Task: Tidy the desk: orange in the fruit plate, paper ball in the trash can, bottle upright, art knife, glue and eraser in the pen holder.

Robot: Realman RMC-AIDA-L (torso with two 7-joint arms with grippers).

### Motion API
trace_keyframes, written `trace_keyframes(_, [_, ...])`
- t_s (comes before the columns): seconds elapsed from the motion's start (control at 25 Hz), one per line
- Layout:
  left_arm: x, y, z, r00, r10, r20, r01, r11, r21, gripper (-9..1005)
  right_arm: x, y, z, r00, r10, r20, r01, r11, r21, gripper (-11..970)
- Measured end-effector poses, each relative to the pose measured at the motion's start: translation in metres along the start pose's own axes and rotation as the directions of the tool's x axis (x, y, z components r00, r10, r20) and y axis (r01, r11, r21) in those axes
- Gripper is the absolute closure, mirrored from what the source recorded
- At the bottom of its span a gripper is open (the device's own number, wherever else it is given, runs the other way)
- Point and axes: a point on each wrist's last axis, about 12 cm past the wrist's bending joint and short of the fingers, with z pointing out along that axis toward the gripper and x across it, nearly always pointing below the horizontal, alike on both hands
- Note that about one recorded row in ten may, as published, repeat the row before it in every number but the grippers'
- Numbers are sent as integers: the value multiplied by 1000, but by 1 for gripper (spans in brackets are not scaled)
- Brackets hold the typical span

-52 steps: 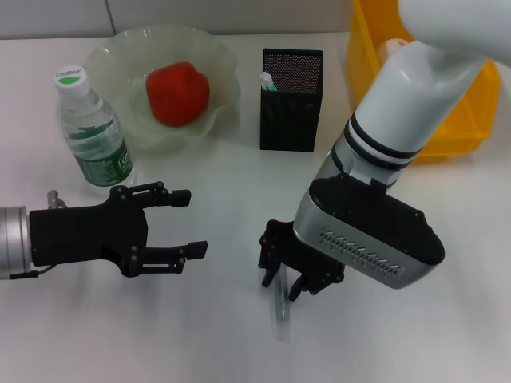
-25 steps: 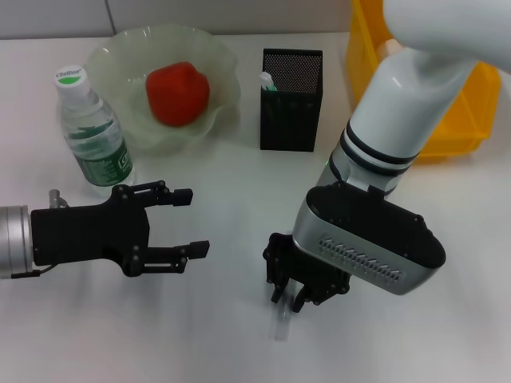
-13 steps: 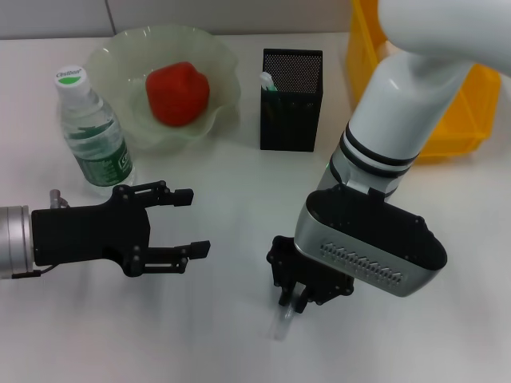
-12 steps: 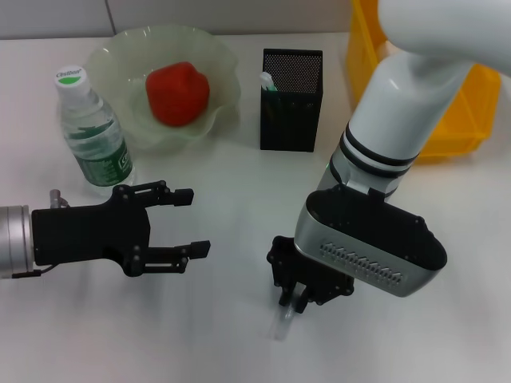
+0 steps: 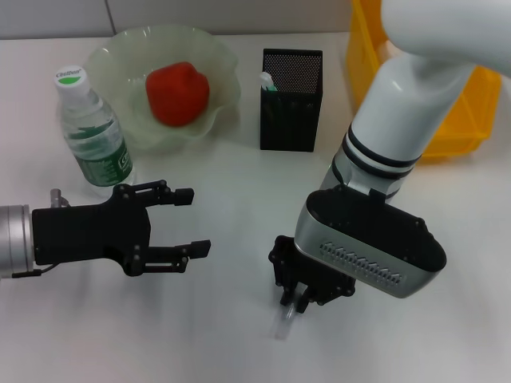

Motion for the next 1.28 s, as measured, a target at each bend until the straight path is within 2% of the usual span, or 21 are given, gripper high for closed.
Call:
trace_keyframes(0.32, [2, 0, -2, 1000, -13, 4, 13, 1000, -18, 182, 3, 8, -12, 998, 57, 17, -58, 997, 47, 820])
trace_keyframes(0.36, [2, -1, -3, 1000, -15, 8, 15, 1000, -19, 182, 6, 11, -21, 995, 93, 28, -95, 994, 59, 820])
trace_keyframes(0.52, [4, -3, -3, 999, -23, 34, 24, 999, -31, 181, 8, 14, -32, 988, 139, 61, -144, 986, 88, 821])
trace_keyframes(0.68, [4, -5, -3, 998, -26, 51, 28, 999, -33, 181, 11, 26, -49, 974, 196, 116, -211, 968, 136, 822])
trace_keyframes(0.76, [4, -6, -3, 998, -31, 61, 34, 999, -37, 181, 12, 38, -60, 960, 231, 157, -257, 950, 175, 822])
trace_keyframes(0.8, [4, -6, -3, 998, -31, 61, 34, 999, -37, 181, 12, 38, -60, 960, 231, 157, -257, 950, 175, 822])
trace_keyframes(0.92, [5, -8, -5, 996, -36, 76, 39, 998, -40, 181, 14, 53, -70, 944, 269, 191, -309, 925, 222, 822])
trace_keyframes(0.96, [5, -9, -5, 996, -37, 82, 40, 998, -40, 181, 16, 66, -76, 929, 296, 222, -348, 904, 249, 822])
trace_keyframes(1.0, [5, -11, -6, 995, -41, 93, 45, 998, -38, 181, 16, 66, -76, 929, 296, 222, -348, 904, 249, 822])
trace_keyframes(1.12, [7, -13, -8, 994, -49, 100, 53, 998, -39, 181, 19, 83, -81, 898, 340, 278, -415, 864, 284, 821])
trace_keyframes(1.2, [10, -17, -9, 992, -63, 107, 67, 997, -33, 181, 21, 104, -85, 849, 376, 372, -498, 803, 326, 821])
trace_keyframes(1.28, [12, -21, -10, 991, -68, 119, 72, 997, -28, 181, 23, 130, -90, 781, 383, 493, -590, 710, 383, 821])
